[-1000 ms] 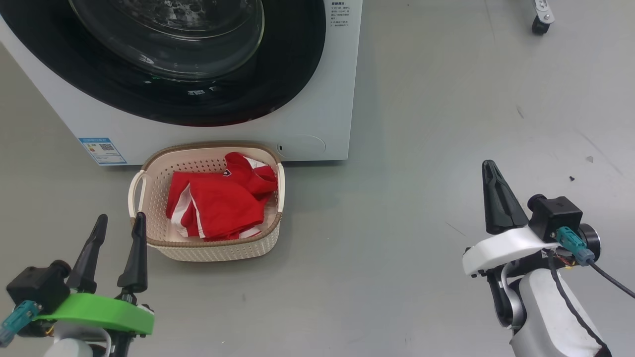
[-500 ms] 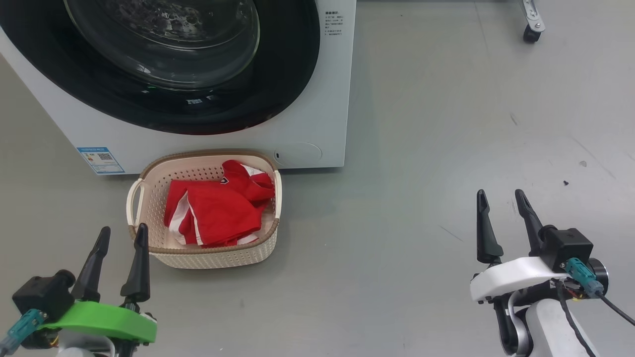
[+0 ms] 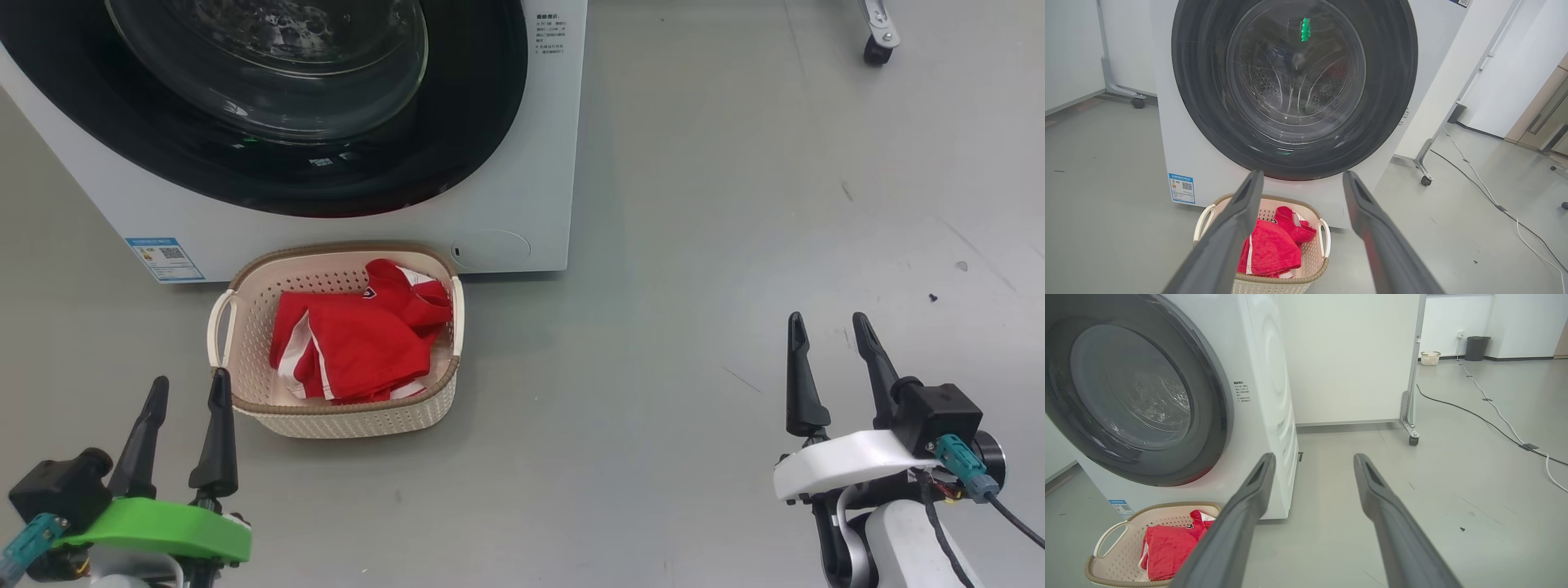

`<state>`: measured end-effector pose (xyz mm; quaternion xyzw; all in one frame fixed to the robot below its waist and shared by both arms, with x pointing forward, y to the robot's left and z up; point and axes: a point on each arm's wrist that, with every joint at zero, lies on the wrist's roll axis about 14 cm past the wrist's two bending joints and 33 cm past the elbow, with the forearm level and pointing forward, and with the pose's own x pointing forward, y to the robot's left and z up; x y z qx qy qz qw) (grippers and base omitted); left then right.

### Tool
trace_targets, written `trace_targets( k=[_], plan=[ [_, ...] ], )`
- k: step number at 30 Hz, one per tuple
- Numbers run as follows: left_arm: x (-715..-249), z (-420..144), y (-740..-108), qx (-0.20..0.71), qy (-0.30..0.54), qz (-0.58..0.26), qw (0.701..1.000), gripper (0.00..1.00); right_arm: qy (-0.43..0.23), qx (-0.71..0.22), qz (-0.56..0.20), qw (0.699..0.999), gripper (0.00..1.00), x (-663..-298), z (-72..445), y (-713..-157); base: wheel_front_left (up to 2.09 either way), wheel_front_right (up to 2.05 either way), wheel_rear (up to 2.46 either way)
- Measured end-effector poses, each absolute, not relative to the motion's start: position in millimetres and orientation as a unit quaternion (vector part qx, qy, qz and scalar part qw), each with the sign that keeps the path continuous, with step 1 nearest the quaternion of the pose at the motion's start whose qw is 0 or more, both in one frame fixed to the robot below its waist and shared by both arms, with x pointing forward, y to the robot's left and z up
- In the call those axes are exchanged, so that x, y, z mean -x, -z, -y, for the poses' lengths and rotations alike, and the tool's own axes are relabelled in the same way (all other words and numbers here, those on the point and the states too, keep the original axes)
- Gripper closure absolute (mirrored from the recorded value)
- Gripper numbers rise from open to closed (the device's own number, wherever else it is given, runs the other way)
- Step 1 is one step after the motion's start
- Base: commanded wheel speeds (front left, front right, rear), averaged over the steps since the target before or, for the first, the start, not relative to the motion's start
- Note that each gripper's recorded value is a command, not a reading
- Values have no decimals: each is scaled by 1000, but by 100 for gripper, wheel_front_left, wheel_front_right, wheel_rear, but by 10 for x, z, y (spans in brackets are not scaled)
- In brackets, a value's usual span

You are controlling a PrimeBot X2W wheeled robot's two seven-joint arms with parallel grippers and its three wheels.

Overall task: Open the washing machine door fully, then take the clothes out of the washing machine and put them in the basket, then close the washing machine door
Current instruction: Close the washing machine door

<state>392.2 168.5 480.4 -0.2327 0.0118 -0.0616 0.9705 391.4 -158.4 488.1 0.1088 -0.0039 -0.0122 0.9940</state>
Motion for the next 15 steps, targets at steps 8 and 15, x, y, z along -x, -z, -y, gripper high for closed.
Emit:
trace_targets(
  k=[8, 15],
  plan=[
    [-3932, -1691, -4778, 232, 60, -15, 971, 0, 14, -109, 6, 994, 0, -3907, 1581, -4893, 0, 0, 0],
    [-3940, -1679, -4756, 234, 60, -18, 970, 0, 16, -110, 5, 994, 0, -3893, 1589, -4884, 0, 0, 0]
  ],
)
